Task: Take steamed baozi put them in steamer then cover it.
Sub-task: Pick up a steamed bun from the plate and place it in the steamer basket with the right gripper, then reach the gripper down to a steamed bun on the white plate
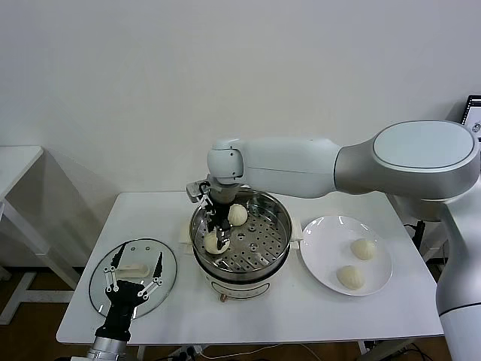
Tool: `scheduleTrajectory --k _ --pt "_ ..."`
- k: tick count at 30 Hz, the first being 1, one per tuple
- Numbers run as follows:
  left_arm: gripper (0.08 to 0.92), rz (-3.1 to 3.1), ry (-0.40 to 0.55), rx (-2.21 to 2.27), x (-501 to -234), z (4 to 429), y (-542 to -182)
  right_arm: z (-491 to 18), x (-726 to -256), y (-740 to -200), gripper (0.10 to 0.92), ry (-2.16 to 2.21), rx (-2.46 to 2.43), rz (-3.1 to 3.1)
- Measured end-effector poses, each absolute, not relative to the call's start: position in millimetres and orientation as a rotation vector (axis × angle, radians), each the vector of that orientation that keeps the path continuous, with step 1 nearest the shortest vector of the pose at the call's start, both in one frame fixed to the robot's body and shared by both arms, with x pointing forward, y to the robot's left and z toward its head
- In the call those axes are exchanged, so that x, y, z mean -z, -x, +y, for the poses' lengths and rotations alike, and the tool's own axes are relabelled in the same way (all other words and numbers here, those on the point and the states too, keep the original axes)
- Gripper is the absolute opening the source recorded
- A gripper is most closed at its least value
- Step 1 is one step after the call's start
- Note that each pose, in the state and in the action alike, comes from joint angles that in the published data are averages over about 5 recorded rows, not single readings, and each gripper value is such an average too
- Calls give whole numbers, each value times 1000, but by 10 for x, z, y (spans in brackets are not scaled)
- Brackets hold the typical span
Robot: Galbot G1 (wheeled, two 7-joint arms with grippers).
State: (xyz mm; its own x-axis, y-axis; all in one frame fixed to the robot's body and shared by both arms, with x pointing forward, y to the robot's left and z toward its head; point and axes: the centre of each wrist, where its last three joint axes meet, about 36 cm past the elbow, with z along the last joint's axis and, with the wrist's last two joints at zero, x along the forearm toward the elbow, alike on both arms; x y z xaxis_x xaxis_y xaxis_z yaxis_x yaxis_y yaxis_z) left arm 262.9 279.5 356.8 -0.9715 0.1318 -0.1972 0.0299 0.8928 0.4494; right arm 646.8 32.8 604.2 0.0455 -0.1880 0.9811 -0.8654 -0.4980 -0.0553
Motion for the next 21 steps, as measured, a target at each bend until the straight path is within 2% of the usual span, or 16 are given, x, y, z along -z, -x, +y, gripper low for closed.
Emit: scheduleTrajectory --k 5,8,15,21 --pt "823 2834 -119 -681 -3568 2837 -2633 334 -6033 -6455 768 -1748 -1495 -1075" --pt "823 2834 -117 -683 -3568 2845 -2631 308 -6085 -6451 813 -1749 -1502 -1083" --pt "823 2837 -125 -673 -3564 2810 -2633 -16 -6443 -6476 823 -1746 -1536 -1102" --pt "823 2835 -137 -667 -3564 2776 -2640 -763 -6821 -6563 823 -1708 -1552 -1120"
